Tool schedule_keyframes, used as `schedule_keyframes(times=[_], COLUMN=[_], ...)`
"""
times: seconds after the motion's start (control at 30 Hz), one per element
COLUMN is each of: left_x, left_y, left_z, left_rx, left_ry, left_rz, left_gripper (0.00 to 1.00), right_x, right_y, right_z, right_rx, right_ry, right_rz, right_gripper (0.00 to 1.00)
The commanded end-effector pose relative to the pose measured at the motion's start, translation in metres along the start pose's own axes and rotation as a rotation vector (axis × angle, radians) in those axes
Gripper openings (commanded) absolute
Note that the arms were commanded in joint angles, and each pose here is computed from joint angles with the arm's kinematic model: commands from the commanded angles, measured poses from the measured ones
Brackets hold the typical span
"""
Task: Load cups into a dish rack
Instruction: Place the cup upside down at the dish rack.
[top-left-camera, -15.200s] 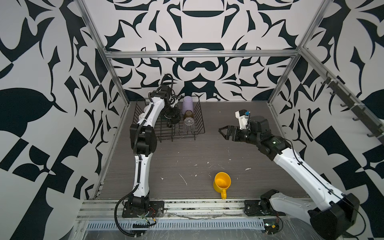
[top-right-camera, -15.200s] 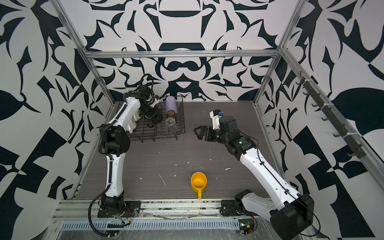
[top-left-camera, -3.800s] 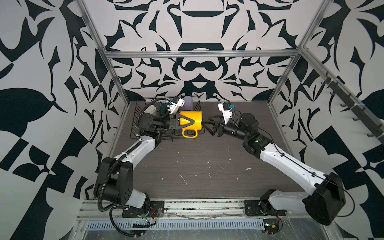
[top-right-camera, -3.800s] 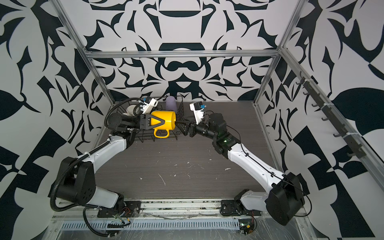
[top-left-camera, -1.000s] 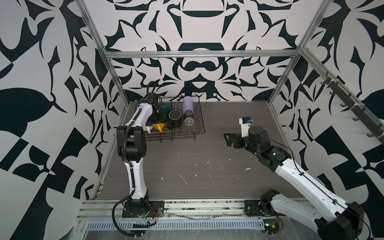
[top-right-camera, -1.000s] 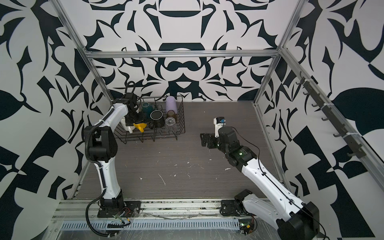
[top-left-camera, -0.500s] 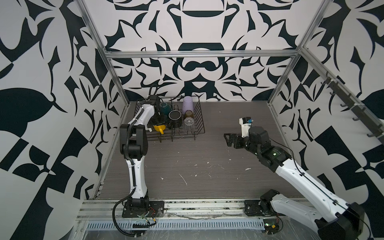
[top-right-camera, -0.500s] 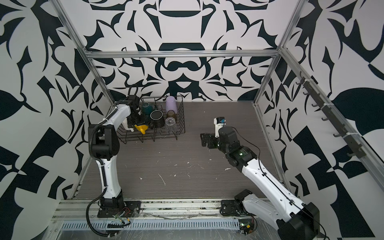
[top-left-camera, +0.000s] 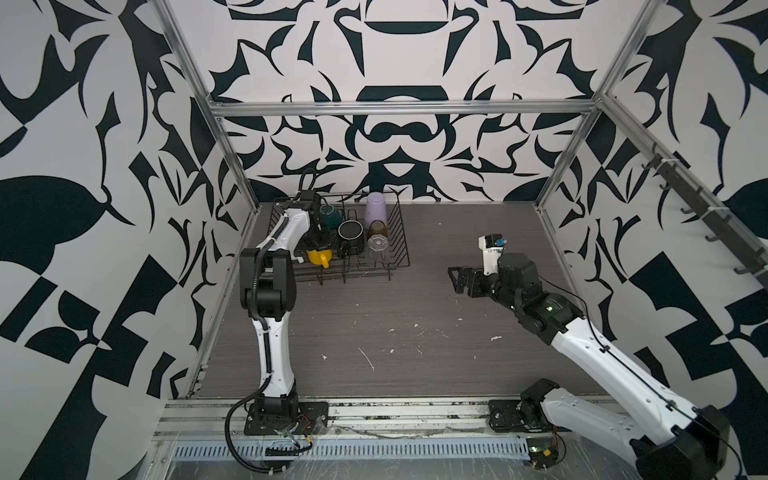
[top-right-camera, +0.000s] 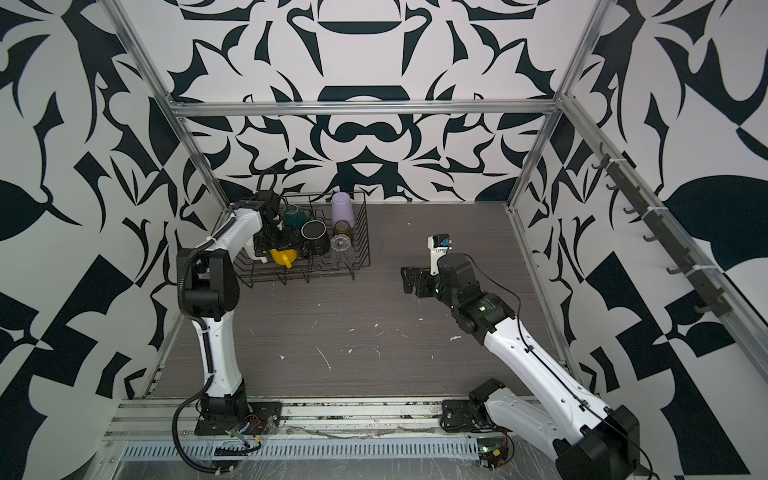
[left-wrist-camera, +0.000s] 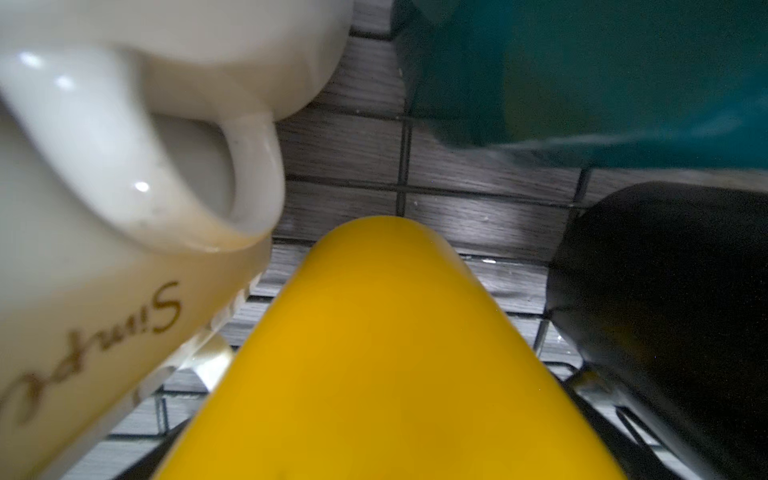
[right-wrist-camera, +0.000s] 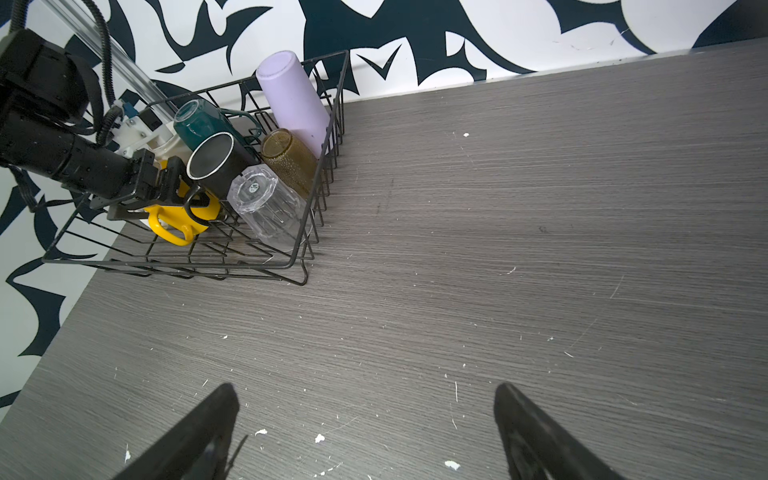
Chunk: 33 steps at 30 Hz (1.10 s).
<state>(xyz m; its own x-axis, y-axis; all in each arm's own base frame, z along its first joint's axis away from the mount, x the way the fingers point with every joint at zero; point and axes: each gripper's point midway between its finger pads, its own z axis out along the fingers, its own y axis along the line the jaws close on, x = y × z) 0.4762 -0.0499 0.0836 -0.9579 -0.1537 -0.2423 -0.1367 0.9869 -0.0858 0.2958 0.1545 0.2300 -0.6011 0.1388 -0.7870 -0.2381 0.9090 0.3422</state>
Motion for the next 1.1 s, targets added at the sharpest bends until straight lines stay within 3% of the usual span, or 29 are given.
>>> schedule_keyframes(times=[0.0,0.37,0.7,0.9,1.07], left_x=[-0.001,-0.008,-0.015,0.015,0.05], left_y=[-0.004,-0.021,-0.009,0.015,0.046], left_z=[-0.029,-0.089,-0.186,-0.204,-0.175], left_rx=[0.04,0.164,0.208,0.163,0.068], left_ry=[-0.045,-0.206,-0.682,-0.907,-0.997], left_rz=[-0.016,-0.052,-0.058,-0.057,-0.109], left_gripper=[0.99,0.99,0.99,0.99,0.99], right_x=[-0.008,-0.015,-0.022,-0.025,-0.011], right_y=[0.001,0.004,0.003,-0.056,-0.117], right_z=[-0.004,-0.002,0.014,0.026,0.028], right_rx=[0.0,-0.008,0.029,0.304,0.53], right_ry=[-0.027,-0.031,0.004,-0.068,-0.092], right_rz=[-0.006,-0.021,-0.073,-0.07,-0.054], right_gripper=[0.98,0.98,1.0,1.0,1.0])
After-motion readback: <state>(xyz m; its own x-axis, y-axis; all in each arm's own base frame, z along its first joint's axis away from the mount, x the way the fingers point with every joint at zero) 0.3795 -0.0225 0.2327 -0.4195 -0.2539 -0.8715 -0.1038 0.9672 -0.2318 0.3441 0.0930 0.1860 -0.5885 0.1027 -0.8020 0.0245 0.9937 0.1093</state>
